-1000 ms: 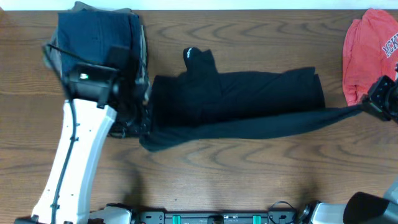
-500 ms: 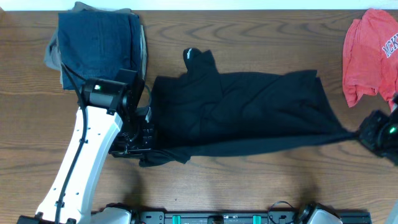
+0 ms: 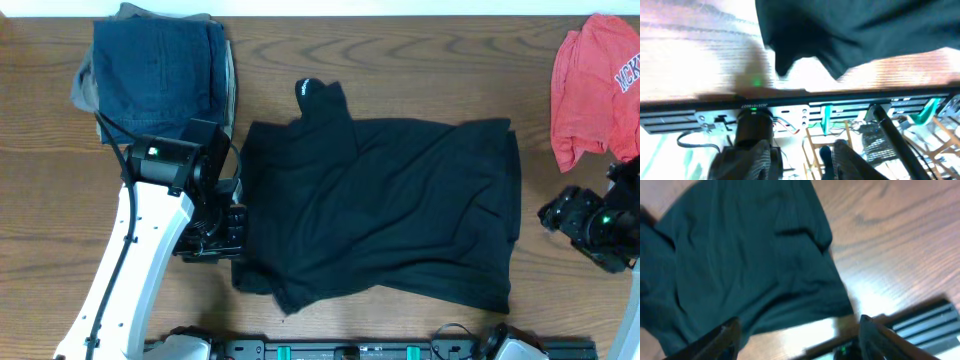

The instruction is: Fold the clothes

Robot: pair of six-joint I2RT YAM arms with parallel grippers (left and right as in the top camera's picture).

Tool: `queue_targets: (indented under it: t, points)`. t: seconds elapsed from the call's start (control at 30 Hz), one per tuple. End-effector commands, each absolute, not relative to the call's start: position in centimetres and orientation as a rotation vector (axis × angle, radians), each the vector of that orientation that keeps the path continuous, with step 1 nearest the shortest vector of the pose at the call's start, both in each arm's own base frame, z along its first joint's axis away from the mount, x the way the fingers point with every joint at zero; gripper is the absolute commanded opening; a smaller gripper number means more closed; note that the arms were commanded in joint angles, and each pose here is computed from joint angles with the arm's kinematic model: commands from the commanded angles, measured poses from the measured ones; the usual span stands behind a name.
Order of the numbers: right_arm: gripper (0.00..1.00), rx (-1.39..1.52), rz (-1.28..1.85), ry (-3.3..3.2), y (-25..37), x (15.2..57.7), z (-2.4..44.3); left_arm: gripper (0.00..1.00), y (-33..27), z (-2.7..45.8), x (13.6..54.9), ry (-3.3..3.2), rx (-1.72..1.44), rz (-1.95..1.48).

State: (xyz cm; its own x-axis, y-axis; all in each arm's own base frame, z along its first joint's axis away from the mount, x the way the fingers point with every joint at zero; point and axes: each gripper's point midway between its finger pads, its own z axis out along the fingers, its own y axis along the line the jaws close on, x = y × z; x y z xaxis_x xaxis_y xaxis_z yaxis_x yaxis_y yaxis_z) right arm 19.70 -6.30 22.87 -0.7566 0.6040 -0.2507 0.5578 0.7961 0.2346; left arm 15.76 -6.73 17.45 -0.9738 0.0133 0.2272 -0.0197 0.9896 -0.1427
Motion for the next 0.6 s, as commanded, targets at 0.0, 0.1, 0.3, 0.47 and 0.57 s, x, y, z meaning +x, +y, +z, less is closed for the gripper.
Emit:
queue_targets:
  t: [0.0,0.1,0.3,0.47,0.57]
  points:
    - [0.75,0.869,0.224,2.642,-6.2,20.4,23.2,0.72,-7.1,17.3,16.7,-2.952,0.003,0.245]
    - [0.78,0.857,0.239,2.625,-6.1,20.9,23.4,0.72,-7.7,17.0,19.3,-3.052,-0.014,0.287]
    - [0.64,0.848,0.27,2.618,-6.3,22.0,23.0,0.34,-8.9,16.3,24.8,-3.235,-0.047,0.371]
    - [0.12,0.861,0.356,2.662,-5.9,23.1,21.7,0.13,-9.6,14.5,28.0,-3.266,-0.053,0.386]
    - [0.01,0.858,0.377,2.693,-5.8,23.8,20.5,0.09,-9.9,12.8,29.2,-3.241,-0.047,0.374]
